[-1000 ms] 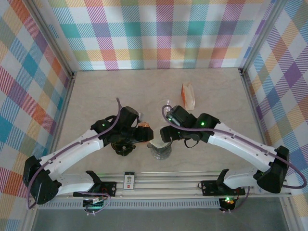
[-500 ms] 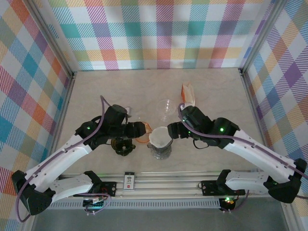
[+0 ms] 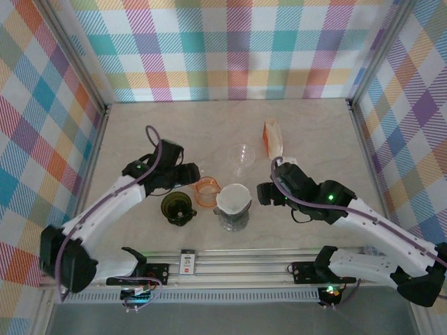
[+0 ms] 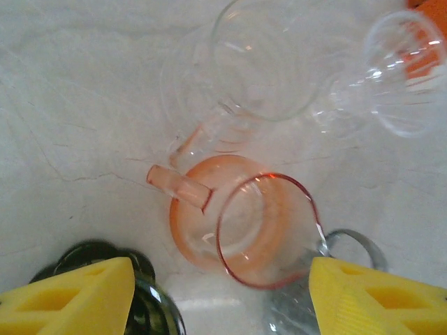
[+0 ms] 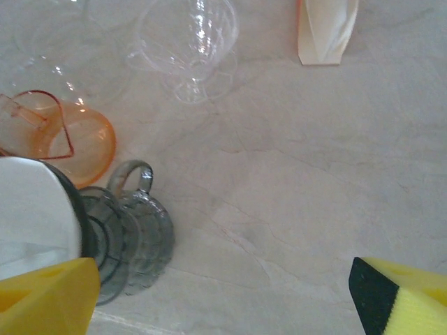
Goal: Place the coffee filter in the dripper
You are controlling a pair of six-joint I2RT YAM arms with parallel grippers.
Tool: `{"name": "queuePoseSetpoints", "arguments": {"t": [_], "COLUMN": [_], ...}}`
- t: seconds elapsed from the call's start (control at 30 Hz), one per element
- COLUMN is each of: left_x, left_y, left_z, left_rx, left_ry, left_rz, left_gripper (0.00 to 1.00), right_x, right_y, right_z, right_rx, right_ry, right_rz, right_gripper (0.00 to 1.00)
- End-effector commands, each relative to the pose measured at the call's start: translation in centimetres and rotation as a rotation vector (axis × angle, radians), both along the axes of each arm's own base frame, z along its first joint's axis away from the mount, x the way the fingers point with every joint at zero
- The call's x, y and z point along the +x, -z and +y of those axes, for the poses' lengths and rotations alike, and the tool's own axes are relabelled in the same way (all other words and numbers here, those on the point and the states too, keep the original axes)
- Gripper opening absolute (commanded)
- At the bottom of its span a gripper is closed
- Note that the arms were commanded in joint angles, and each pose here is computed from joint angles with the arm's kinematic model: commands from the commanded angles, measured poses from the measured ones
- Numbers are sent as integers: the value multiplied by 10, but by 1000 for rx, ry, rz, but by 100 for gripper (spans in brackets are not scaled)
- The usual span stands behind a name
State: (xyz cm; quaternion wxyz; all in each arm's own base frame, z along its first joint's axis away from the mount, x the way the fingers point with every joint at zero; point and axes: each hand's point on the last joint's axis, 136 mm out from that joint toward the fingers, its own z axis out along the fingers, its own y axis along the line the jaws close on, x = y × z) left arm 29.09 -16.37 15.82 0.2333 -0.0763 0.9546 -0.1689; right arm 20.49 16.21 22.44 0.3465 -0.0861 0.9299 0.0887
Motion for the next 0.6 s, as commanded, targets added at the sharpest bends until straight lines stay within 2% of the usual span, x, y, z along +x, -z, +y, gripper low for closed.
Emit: {"name": "queuePoseSetpoints", "arguments": {"t": [0.0, 0.13, 0.2, 0.43, 0.57], "left_x": [15, 31, 33, 57, 73], "left_y": [15, 21, 23, 30, 32], "left_z": [-15, -28, -30, -12, -16], "left_rx": [-10, -32, -30, 144, 160], "left_ry": [88, 111, 116, 97, 101], "left_rz": [11, 13, 29, -8, -29], "left_gripper": [61, 50, 51, 50, 54], "right_x": [-3, -7, -8, -10, -11], "right_y": [-3, 4, 7, 19, 21], "right_z": [-5, -9, -11, -10, -9], "right_rx": [58, 49, 41, 50, 59], "right_ry": [11, 6, 7, -6, -15], "right_rz": [1, 22, 25, 43, 47], "right_gripper": [93, 93, 93, 93, 93]}}
